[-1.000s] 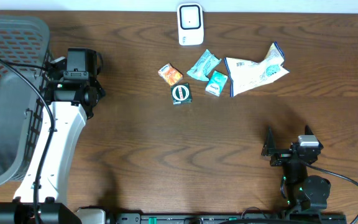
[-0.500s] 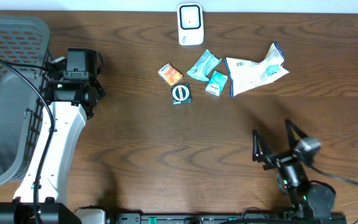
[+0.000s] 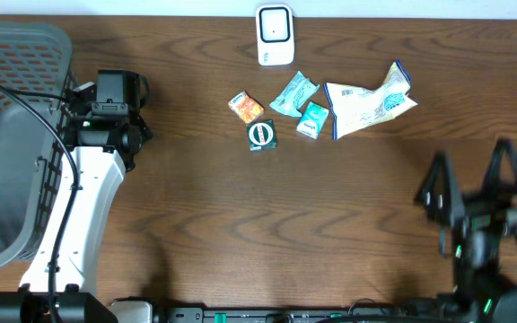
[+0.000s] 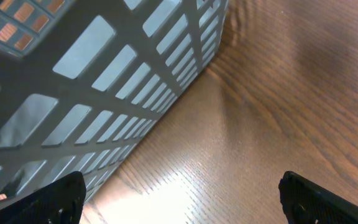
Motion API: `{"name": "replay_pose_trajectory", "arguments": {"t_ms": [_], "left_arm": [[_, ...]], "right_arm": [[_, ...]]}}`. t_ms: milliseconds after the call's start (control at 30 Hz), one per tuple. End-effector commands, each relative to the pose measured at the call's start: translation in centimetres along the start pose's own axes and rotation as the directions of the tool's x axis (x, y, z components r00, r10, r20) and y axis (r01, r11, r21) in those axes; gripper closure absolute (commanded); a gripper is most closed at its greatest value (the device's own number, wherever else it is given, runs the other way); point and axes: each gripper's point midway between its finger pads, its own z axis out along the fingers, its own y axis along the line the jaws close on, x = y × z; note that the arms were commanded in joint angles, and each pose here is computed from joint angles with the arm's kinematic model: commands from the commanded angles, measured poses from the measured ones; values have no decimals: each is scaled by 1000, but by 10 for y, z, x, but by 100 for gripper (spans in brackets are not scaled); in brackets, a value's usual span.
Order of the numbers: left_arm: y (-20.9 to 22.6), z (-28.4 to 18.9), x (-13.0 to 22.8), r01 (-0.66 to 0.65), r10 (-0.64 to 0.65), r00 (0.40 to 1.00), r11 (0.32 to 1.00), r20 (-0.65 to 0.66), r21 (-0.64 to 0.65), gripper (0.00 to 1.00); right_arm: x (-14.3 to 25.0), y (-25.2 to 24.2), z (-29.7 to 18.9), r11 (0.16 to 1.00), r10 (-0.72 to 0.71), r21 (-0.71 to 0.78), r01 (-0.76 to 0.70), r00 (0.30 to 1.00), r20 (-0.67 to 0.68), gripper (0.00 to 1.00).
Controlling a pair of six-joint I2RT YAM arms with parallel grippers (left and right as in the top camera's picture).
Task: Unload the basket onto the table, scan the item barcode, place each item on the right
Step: 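Reach the right gripper forward and grasp the yellow snack bag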
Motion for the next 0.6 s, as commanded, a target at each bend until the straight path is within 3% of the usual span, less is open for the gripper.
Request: {"name": "replay_pose_trajectory", "arguments": {"t_ms": [0,133,267,400,567], "left_arm": [[5,3,-1,-15,16,1000,999,5,-31,2],[5,3,-1,-16,16,1000,999,4,-31,2],[5,3,-1,-15,16,1000,999,5,-31,3],[5,3,-1,-15,16,1000,999,5,-31,2],[5,3,-1,-16,16,1000,999,4,-31,2]], "right_arm": [[19,-22,46,969,-222,64,240,952,-209,1],[80,-51,91,966,-152,96,241,825,-545,1],[146,-67,110,976,-61,80,202,610,-790,1],[201,-58,110,998,1,29,59,427,-904,1],[246,-66,113,999,31,36,9,357,-934,1]]}}
